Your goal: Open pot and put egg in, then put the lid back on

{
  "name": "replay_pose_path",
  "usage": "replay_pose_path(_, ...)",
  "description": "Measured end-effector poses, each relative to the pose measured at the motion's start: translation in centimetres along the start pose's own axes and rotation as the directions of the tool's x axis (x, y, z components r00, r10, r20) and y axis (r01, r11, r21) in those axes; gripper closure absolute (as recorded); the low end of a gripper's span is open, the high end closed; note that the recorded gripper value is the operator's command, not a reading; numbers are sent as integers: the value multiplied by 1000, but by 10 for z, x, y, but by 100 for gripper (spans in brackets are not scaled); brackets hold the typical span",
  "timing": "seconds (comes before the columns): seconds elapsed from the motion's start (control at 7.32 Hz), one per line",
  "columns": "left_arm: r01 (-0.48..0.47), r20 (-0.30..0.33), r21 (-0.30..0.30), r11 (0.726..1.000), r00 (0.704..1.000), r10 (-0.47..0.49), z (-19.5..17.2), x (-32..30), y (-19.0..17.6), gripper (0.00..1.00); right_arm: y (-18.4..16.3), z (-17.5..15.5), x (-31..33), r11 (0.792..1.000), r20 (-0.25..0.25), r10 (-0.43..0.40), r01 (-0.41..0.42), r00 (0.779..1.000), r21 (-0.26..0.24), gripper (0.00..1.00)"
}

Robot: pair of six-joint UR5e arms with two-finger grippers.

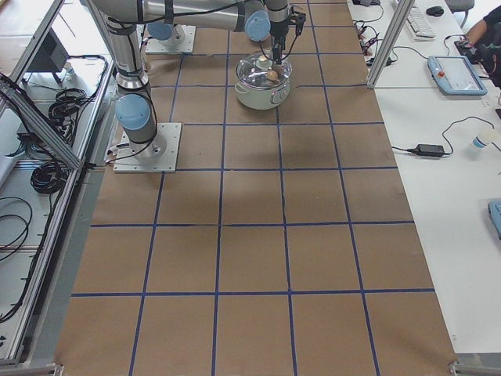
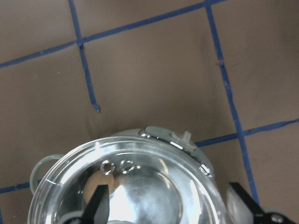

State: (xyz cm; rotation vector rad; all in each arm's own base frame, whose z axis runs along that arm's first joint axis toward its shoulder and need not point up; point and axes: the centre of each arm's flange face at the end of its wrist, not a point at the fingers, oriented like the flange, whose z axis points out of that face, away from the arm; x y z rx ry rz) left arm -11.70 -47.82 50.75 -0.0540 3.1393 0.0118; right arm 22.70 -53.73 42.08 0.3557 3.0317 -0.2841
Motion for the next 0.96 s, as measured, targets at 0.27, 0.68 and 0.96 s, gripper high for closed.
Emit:
replay_pose_path(0.27,0,0,0,1000,1000,0,0,0,0,0,-21,-25,51,1000,-29,0,0,1000,1,0)
replay_pose_path(0.68,-2,0,-2,1000,1000,2,1,2,1,0,-26,-39,78,1000,-44,-4,3,999,-8,0)
replay_pose_path(0.96,-4,4,-7,1000,1000,4,4,4,2,0,-25,-38,79,1000,-46,-7,6,999,-13,0)
